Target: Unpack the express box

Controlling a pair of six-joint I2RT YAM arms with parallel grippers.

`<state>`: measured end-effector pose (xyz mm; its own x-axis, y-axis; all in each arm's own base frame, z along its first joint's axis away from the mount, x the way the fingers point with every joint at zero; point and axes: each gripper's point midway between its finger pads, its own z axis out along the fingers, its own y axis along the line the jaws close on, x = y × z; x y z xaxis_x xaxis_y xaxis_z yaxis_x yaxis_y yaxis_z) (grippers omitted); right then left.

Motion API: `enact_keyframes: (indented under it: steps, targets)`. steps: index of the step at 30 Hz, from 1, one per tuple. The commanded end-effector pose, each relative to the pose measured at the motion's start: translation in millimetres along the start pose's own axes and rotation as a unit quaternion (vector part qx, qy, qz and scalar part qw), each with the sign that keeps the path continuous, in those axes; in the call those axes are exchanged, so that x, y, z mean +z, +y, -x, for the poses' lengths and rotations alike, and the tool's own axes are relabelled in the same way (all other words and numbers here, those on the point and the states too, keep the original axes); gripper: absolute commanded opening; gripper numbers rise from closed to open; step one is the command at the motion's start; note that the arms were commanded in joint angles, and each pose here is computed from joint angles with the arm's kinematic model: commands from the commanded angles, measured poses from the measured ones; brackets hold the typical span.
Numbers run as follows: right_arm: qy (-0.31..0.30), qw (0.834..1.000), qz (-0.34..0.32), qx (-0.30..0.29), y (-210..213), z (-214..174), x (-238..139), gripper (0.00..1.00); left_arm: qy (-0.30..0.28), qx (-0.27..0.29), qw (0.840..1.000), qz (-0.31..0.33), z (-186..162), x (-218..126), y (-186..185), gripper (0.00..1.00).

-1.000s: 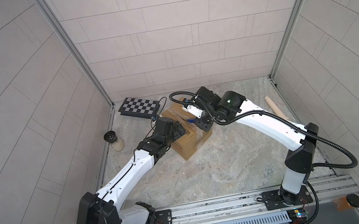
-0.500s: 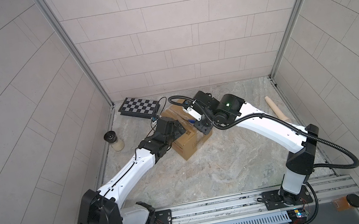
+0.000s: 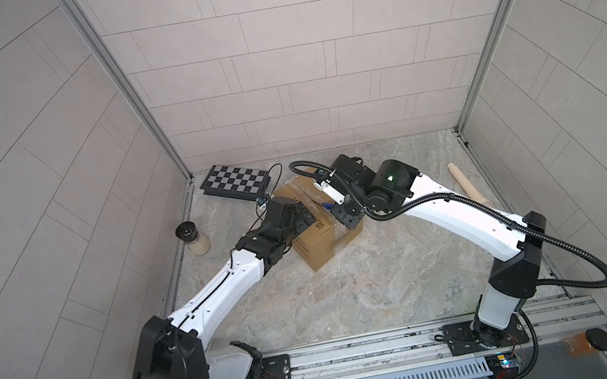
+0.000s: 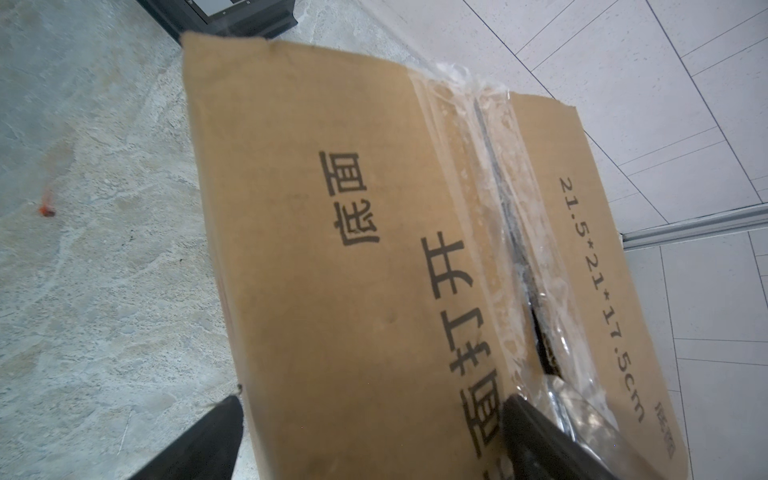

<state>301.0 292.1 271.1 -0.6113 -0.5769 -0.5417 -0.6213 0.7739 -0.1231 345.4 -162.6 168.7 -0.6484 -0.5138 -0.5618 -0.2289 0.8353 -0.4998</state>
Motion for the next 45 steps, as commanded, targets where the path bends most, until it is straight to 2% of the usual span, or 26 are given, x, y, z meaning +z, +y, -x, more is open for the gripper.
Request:
enact_keyframes:
  steps: [1, 8, 24, 32, 45]
  targets:
    - [0.008, 1.000, 0.013, 0.004, 10, 2, 16, 0.00, 0.044, 0.013, 0.998, 0.048, -27, 10, 31, 1.00]
    - [-0.003, 1.000, 0.016, 0.002, 11, 17, 14, 0.00, 0.049, 0.009, 0.997, 0.051, -32, 14, 35, 1.00]
    - [-0.016, 0.998, -0.052, 0.005, -27, 0, -51, 0.00, 0.072, 0.004, 0.994, 0.088, -49, 27, 54, 0.99]
    - [-0.036, 0.998, -0.055, 0.023, -34, -1, -74, 0.00, 0.074, 0.004, 0.993, 0.088, -50, 27, 54, 0.99]
    - [-0.022, 0.999, -0.008, 0.033, -8, -12, -59, 0.00, 0.074, 0.004, 0.994, 0.085, -49, 27, 52, 0.99]
